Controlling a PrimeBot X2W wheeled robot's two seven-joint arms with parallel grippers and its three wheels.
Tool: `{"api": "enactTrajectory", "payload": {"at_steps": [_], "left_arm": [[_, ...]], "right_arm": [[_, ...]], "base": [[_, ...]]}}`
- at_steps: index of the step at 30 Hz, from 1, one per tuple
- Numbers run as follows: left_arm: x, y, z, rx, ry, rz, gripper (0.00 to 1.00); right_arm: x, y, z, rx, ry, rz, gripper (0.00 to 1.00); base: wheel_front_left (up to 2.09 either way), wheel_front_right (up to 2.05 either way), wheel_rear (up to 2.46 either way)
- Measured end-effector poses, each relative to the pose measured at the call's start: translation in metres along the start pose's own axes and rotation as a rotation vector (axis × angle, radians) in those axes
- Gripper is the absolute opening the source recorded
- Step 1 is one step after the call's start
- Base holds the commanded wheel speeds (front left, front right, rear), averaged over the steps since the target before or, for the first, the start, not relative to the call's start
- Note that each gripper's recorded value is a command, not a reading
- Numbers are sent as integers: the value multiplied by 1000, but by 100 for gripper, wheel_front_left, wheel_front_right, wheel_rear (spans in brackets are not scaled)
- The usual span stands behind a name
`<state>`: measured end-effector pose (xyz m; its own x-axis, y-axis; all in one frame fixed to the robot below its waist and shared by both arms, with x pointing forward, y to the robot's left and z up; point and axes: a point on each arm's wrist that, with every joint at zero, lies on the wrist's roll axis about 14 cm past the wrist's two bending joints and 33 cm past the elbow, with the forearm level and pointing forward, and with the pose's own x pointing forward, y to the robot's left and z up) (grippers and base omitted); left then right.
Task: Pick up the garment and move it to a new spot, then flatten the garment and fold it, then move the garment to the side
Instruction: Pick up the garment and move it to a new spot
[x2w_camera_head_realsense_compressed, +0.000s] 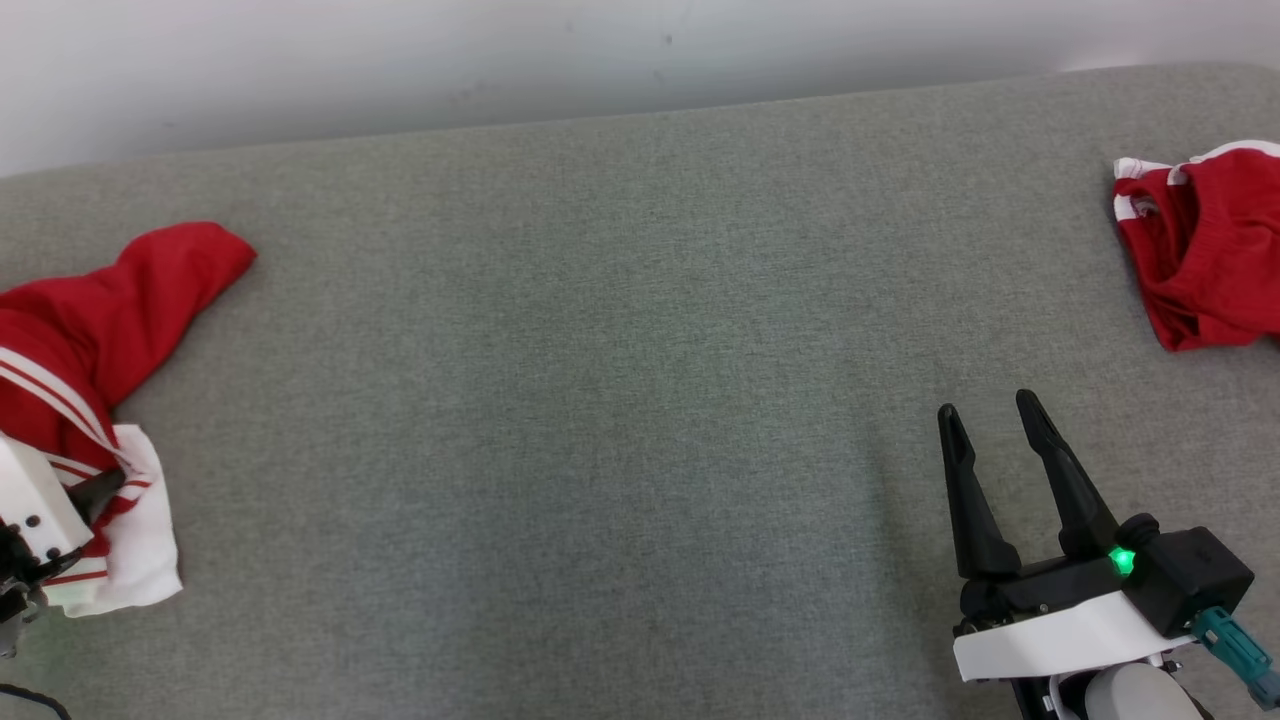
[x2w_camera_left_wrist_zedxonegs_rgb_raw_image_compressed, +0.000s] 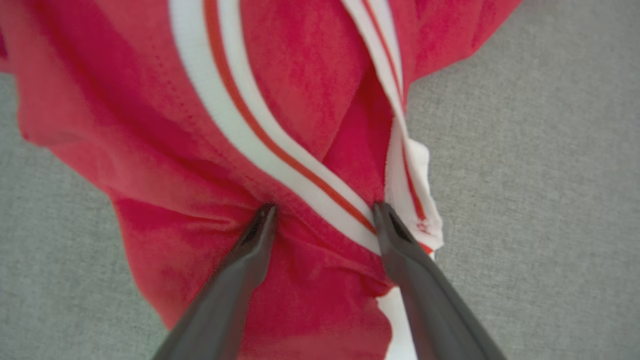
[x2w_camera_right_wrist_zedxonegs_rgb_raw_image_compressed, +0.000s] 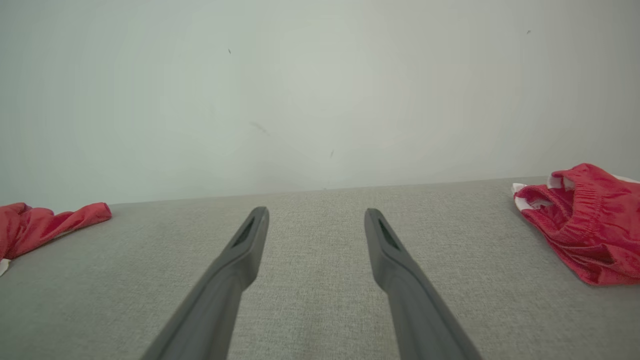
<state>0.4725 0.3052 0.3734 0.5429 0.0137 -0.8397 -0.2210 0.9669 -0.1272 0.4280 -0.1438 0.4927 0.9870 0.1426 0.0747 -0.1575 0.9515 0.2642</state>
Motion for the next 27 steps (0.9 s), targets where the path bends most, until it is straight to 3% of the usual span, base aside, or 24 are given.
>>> {"api": "enactTrajectory", "payload": {"at_steps": [1, 7, 11, 17, 27], "left_arm": [[1, 0, 1, 0, 1, 0, 0], [-11, 1, 17, 9, -66, 0, 0], [-37, -7, 59, 111, -225, 5, 0], [-94, -50, 113, 270, -454, -66, 0], [-199, -155, 135, 536, -747, -284, 0]], "right_arm": [[-1, -2, 0, -1, -1, -4, 100], [-3, -2, 10, 0, -24, -8, 100], [-5, 3, 20, 10, -50, 1, 100], [-13, 17, 28, 28, -71, 30, 100], [-36, 19, 53, 22, -134, 23, 100]], "base": [[0, 0, 0], [0, 0, 0], [0, 0, 0], [0, 0, 0], [0, 0, 0]]}}
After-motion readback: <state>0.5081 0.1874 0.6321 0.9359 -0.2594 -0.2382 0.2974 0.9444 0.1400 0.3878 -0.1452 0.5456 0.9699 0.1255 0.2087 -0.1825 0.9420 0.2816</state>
